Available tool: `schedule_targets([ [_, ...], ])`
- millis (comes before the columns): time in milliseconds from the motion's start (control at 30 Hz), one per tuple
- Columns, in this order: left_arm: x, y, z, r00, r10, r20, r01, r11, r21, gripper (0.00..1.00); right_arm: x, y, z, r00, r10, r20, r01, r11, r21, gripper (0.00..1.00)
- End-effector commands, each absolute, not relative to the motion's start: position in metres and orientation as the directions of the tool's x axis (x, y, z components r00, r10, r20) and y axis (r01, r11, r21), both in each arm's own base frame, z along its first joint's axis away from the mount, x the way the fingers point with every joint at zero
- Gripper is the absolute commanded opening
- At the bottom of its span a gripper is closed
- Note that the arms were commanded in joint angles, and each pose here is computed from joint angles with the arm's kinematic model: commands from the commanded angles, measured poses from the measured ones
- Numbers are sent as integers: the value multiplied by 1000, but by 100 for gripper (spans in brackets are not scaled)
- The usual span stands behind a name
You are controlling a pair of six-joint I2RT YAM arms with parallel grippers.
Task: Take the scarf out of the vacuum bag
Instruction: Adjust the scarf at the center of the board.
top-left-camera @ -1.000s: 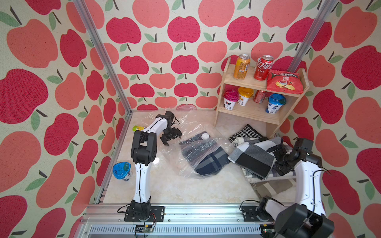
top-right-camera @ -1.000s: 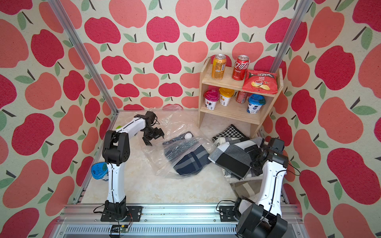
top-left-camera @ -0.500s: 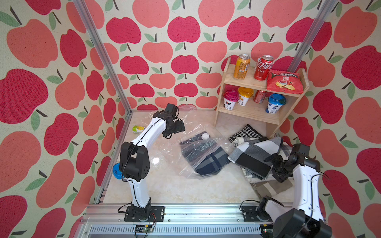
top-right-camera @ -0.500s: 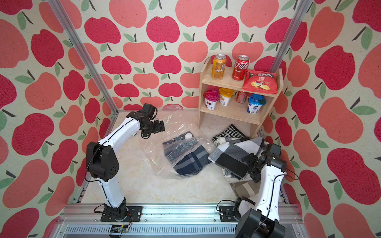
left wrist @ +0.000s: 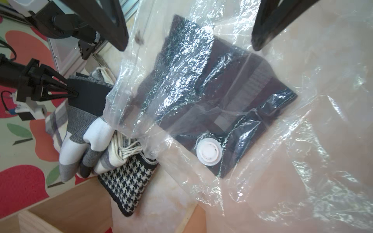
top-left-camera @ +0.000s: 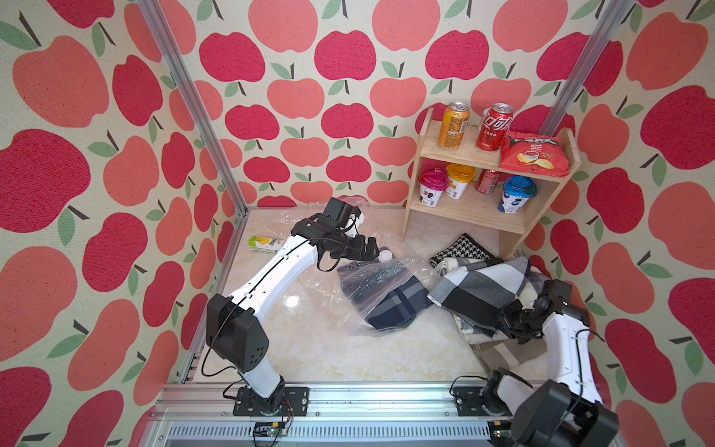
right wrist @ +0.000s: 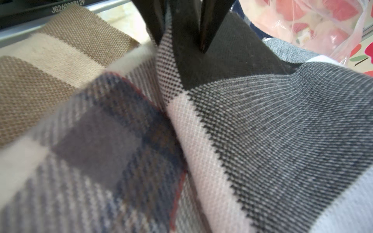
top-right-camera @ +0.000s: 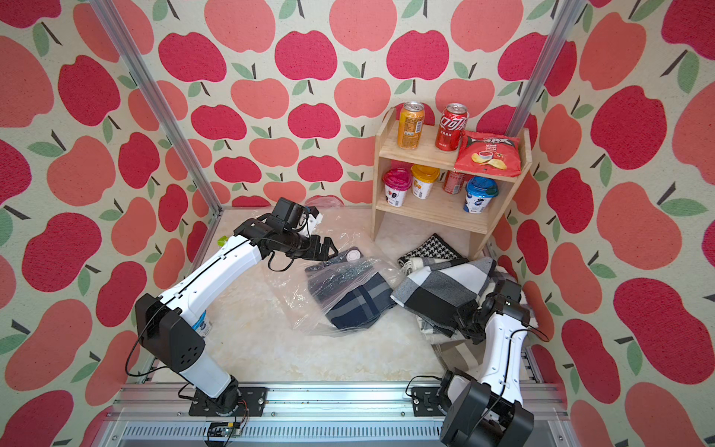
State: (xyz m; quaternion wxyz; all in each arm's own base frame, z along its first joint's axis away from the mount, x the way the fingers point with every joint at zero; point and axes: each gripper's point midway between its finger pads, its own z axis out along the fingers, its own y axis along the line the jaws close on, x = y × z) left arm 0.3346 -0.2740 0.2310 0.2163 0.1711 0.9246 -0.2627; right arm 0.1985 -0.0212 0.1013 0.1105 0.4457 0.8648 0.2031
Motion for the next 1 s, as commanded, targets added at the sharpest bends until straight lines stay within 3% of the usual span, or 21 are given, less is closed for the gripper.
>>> schedule_targets([
  [0,320,-277,217,-834,289,-469,491,776,-395,98,206,-13,116,-580,814,-10,689,497,527,7],
  [67,317,-277,217,-832,290,-472,496,770,-402,98,204,-11,125,-578,816,-19,684,497,535,0],
  [433,284,-297,222,-766,443,-465,631,657,-413,98,169,30,149,-589,806,62,661,437,610,0],
  [700,265,-312,217,-670,565,-481,736,589,-334,99,136,54,139,-579,805,132,676,383,630,0],
  [867,261,-319,206,-608,643,-465,785,575,-231,100,141,61,134,-593,791,151,647,356,674,0],
  [900,259,-322,203,-597,660,-456,794,566,-220,100,145,64,137,-604,781,155,623,343,703,8],
  [967,251,-330,200,-569,682,-459,816,538,-211,99,150,67,141,-608,781,144,593,326,736,40],
])
